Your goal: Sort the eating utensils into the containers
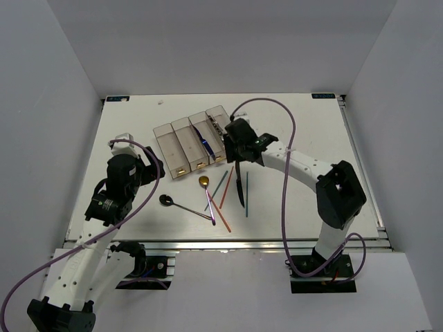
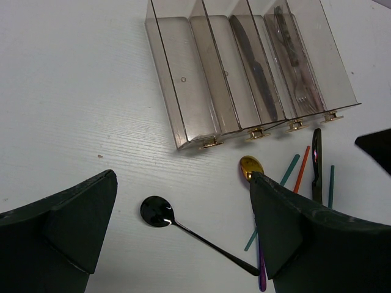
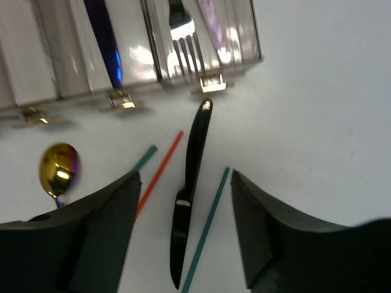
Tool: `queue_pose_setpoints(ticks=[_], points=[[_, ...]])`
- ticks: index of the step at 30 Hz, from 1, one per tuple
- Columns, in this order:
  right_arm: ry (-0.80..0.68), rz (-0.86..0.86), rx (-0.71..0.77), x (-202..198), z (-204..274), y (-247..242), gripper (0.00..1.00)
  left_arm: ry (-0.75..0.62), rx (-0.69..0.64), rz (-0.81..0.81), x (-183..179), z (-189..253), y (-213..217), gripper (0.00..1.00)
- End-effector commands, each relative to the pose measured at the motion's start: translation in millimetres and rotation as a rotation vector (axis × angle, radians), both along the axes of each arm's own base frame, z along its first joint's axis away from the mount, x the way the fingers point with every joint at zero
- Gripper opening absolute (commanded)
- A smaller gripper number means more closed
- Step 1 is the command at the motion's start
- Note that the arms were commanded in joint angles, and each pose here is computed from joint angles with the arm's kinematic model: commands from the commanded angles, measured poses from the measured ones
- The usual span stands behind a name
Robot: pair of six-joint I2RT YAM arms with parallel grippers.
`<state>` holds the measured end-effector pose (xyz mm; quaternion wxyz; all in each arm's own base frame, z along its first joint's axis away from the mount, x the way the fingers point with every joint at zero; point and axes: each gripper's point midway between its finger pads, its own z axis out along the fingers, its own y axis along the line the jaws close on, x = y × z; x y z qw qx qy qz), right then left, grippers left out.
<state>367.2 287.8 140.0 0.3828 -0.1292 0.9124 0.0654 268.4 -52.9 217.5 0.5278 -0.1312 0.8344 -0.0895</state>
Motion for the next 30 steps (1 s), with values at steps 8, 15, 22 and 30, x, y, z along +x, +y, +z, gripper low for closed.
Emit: queue_pose_setpoints(ticks=[8,15,22,30], points=[[0.145,-0.040,-0.101,-17.6,-64.6,-9.7,0.54,-0.006,0.008,0.011,-0.5,0.0,1.5,0.98],[0.207,-0.028,-0.146,-13.0,-102.9,-1.5,0.48,-0.003,0.010,0.010,-0.5,-0.4,0.5,0.98],[0.238,-0.028,-0.170,-13.5,-120.9,-1.8,0.42,0.003,0.013,0.008,-0.3,-1.8,-0.3,0.98],[0.360,-0.039,-0.144,-40.1,-152.6,-16.4,0.35,0.000,0.012,0.006,-0.4,-1.1,-0.7,0.98]])
